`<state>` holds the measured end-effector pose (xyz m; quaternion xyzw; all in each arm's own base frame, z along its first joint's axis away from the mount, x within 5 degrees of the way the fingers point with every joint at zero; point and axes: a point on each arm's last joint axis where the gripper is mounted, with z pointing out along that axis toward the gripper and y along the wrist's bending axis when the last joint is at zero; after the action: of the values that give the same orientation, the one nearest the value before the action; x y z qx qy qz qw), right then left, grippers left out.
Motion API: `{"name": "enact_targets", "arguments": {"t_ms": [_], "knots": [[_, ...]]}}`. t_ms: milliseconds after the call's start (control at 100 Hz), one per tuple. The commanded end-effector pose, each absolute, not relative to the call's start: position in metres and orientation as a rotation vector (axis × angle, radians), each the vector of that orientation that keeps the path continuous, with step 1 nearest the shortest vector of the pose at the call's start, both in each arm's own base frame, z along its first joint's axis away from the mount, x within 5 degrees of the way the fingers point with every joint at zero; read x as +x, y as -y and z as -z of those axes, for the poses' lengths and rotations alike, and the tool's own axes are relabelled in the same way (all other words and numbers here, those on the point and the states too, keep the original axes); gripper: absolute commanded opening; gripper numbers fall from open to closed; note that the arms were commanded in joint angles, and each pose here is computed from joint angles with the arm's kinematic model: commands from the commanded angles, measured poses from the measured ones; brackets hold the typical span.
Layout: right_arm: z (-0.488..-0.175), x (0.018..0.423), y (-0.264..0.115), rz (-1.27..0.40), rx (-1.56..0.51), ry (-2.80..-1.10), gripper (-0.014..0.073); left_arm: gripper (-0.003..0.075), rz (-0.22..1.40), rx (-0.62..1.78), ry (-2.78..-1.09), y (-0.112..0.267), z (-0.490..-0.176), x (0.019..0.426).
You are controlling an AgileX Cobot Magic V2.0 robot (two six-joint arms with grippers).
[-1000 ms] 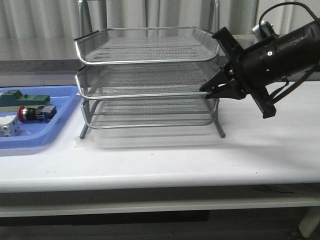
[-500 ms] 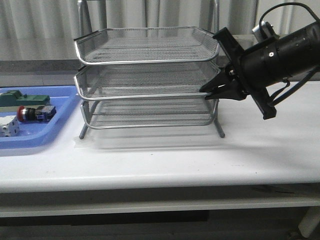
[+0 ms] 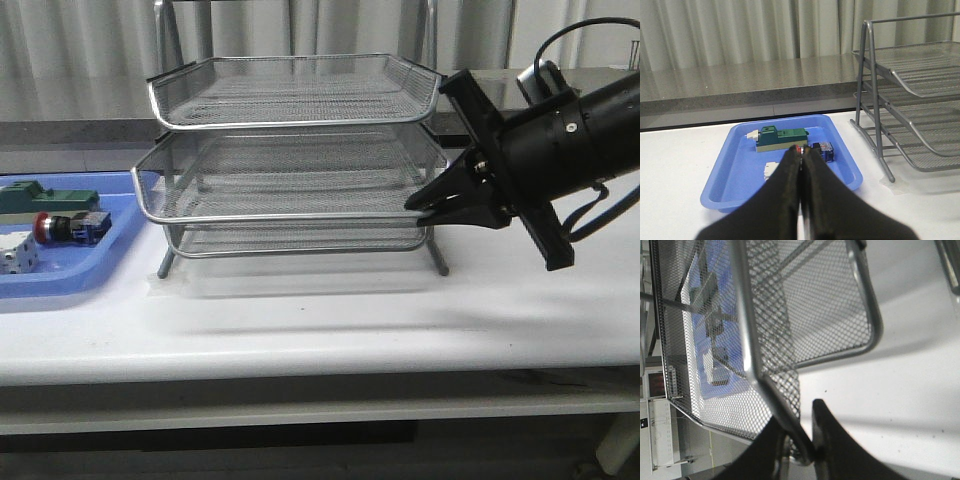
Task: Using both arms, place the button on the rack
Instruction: 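Pull the middle mesh tray out toward the robot with the right gripper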
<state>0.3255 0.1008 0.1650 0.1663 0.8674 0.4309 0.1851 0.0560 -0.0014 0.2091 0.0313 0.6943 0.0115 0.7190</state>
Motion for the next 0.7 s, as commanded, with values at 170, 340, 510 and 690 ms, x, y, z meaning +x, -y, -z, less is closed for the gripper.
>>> {"name": "enact_targets", "arguments": {"t_ms": [170, 340, 510, 690], "knots": [[-0.173, 0.283, -0.099, -1.185, 0.275, -2.500, -0.0035, -0.0021, -0.006, 0.057, -1.479, 0.002, -0.199, 0.056], [-0.171, 0.259, -0.096, -1.173, 0.266, -2.520, -0.0035, -0.0021, -0.006, 0.057, -1.479, 0.002, -0.199, 0.056], [-0.171, 0.241, -0.093, -1.166, 0.262, -2.530, -0.0035, -0.0021, -0.006, 0.057, -1.479, 0.002, -0.199, 0.056], [-0.175, 0.231, -0.092, -1.165, 0.253, -2.520, -0.0035, -0.0021, -0.006, 0.057, -1.479, 0.002, -0.199, 0.056]]}}
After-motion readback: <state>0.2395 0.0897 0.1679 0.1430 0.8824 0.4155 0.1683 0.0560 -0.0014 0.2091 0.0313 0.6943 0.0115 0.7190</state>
